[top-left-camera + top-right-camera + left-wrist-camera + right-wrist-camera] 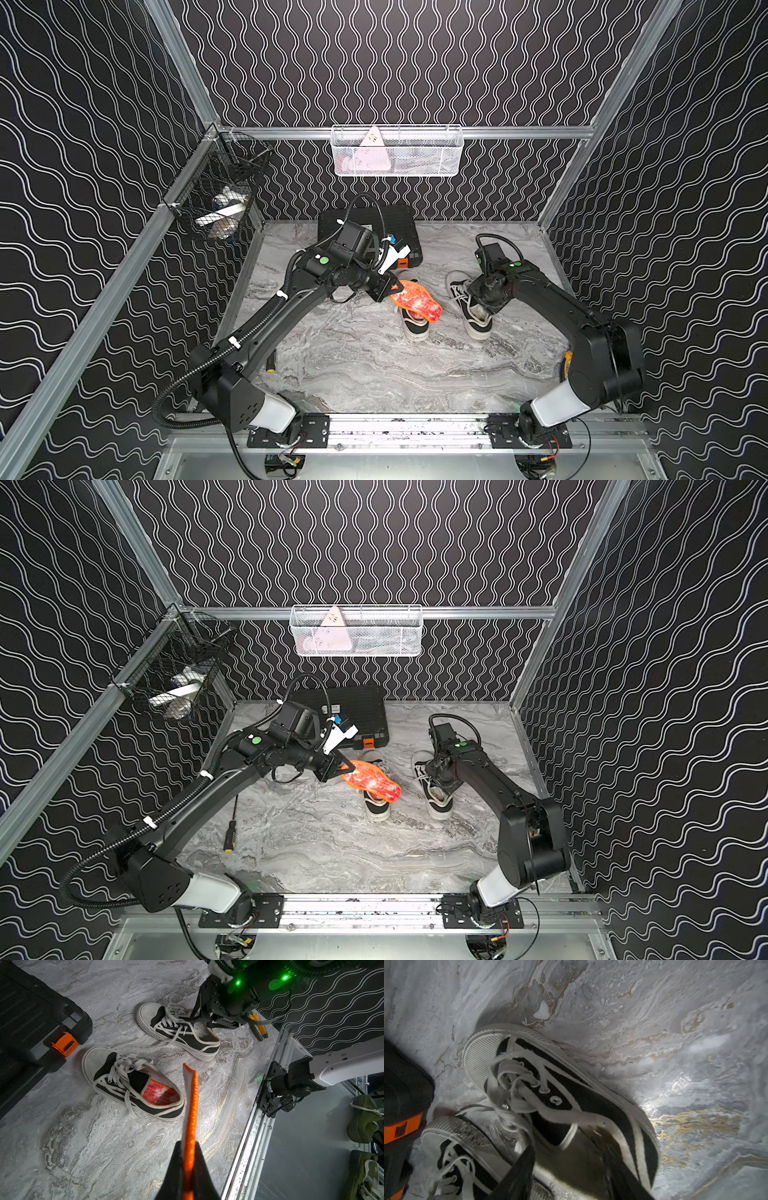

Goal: Insert the insole into the shoe
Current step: Adjust the shoe at the center of the board.

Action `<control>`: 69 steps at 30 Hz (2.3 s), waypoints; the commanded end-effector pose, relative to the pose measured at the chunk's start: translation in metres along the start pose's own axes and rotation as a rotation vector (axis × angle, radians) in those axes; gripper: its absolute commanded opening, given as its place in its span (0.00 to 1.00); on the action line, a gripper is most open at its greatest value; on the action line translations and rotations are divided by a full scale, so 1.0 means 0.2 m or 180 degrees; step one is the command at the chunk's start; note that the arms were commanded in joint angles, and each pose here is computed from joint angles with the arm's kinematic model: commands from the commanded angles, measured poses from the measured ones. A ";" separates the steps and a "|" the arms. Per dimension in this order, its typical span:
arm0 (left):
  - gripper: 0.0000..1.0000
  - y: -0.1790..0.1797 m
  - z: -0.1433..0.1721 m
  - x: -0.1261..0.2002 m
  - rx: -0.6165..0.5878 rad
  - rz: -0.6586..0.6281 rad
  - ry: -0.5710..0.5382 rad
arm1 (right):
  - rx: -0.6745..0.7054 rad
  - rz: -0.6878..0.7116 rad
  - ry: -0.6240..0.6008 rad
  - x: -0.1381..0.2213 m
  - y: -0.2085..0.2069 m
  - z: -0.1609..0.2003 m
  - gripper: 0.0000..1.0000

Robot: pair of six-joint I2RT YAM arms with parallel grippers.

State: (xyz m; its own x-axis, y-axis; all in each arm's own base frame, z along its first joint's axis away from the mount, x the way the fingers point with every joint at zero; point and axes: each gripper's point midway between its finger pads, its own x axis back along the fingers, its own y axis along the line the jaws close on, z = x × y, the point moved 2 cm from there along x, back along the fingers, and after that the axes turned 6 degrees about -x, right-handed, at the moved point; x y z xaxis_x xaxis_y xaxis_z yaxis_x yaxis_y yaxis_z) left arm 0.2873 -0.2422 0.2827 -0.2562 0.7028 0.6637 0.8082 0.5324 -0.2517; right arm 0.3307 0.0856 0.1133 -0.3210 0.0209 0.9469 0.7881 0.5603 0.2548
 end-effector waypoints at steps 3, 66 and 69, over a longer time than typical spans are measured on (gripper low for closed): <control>0.00 -0.01 0.00 0.03 -0.0097 -0.0035 -0.0024 | -0.0371 -0.0007 0.0043 -0.12 -0.02 0.02 0.55; 0.00 -0.07 0.07 0.02 0.0314 0.0004 -0.0213 | 0.0909 -0.0873 0.0251 -0.03 0.66 0.32 0.37; 0.00 -0.07 0.06 0.01 0.0339 0.0021 -0.0220 | 0.1044 -0.0927 0.0166 0.06 0.63 0.29 0.47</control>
State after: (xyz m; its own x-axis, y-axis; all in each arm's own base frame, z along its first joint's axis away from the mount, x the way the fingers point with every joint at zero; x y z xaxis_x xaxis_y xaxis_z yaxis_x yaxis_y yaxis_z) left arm 0.2636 -0.2373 0.2724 -0.2735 0.7157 0.6427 0.7513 0.5762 -0.3219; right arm 0.4016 0.2095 0.1316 -0.4587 -0.2165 0.8618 0.4973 0.7412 0.4509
